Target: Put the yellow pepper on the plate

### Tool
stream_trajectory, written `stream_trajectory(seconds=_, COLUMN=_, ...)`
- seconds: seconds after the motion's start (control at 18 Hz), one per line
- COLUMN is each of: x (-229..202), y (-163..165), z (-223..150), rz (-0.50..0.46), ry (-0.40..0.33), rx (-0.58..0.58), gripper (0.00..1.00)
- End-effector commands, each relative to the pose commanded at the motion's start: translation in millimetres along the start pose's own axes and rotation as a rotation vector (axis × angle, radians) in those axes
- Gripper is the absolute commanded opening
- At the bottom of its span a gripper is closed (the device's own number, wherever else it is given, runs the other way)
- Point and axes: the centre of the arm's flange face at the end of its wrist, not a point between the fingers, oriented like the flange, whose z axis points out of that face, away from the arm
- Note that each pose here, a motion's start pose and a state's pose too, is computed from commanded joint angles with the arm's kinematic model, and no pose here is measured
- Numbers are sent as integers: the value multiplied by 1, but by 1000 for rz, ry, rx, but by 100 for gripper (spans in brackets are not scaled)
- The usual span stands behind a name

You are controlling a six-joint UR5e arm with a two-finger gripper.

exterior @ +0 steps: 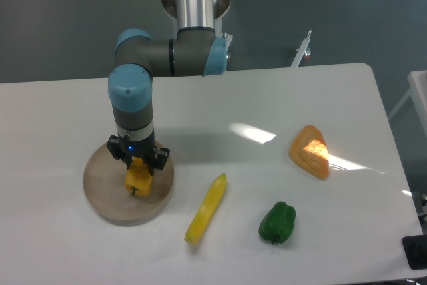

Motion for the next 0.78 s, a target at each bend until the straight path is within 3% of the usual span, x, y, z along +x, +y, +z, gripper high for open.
stream_trajectory(seconds=0.17, x=2, y=0, z=-1, rz=5, ry=0, rx=1, gripper=45)
stream_trajectory(seconds=0.28, x=2, y=0, z=0, rz=3, ry=0, rx=0, gripper=69)
stream_trajectory(seconds=0.39, x=2, y=-1, z=-3, rz=3, ry=-1, rx=4, gripper=74)
stream_trajectory(seconds=0.56, x=2, y=0, z=-7, rz=4, ry=-2, rx=10, gripper=95)
stream_trajectory(seconds=0.78, x=2, y=-1, z=-14, rz=11, ry=-6, rx=22, gripper=100)
